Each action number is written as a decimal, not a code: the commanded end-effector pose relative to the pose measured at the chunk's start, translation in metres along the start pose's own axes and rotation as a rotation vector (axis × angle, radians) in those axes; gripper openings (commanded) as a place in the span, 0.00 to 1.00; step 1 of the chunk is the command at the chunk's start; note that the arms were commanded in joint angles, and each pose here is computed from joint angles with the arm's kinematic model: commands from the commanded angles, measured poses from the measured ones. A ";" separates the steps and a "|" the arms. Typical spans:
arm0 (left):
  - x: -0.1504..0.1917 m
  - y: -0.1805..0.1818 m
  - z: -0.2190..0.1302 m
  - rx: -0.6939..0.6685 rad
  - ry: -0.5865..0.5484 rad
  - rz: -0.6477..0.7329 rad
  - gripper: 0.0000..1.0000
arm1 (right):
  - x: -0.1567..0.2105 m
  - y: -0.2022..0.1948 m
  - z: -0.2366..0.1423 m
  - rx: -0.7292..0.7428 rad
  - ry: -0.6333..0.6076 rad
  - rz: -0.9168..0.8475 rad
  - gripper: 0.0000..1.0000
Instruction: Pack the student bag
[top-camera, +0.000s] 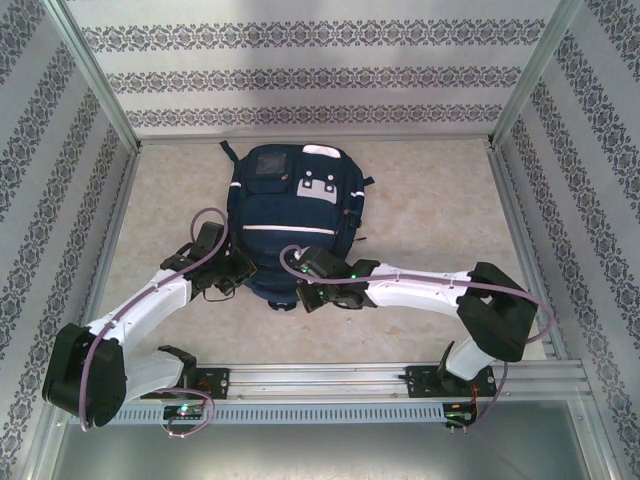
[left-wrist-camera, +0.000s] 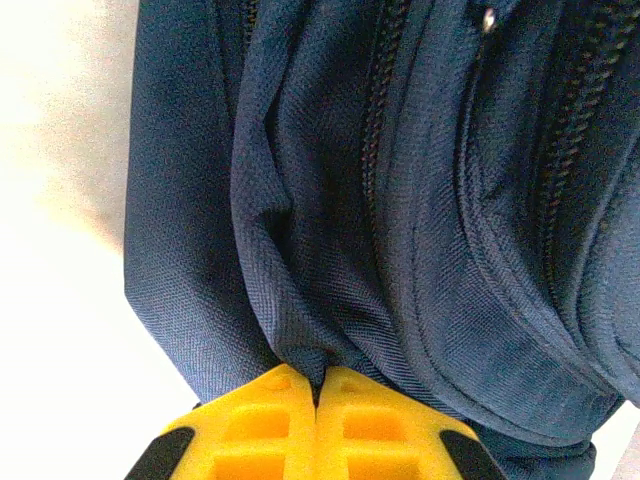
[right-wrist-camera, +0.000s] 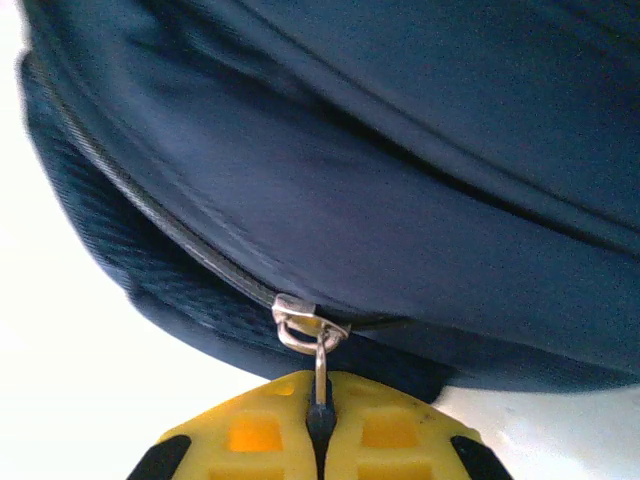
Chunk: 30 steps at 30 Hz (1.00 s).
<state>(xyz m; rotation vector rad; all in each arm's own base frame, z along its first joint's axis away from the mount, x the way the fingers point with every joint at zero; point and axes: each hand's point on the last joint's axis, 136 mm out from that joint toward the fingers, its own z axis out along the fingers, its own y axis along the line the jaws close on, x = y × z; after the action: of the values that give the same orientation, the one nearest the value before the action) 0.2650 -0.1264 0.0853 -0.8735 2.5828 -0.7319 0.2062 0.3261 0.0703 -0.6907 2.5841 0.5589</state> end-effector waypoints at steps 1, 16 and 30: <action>-0.027 0.007 -0.013 -0.056 -0.116 0.012 0.02 | 0.019 -0.034 -0.011 0.081 0.042 -0.002 0.00; -0.069 -0.002 -0.047 -0.097 -0.218 -0.009 0.49 | -0.016 0.039 -0.002 -0.152 -0.065 0.037 0.00; -0.010 0.007 -0.043 0.060 -0.050 -0.237 0.66 | -0.057 0.106 0.026 -0.255 -0.151 0.082 0.00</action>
<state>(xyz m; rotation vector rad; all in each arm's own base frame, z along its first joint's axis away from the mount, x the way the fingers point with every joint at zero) 0.2598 -0.0904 0.1244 -1.0932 2.4145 -0.7706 0.1972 0.4214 0.0837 -0.6151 2.5056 0.8665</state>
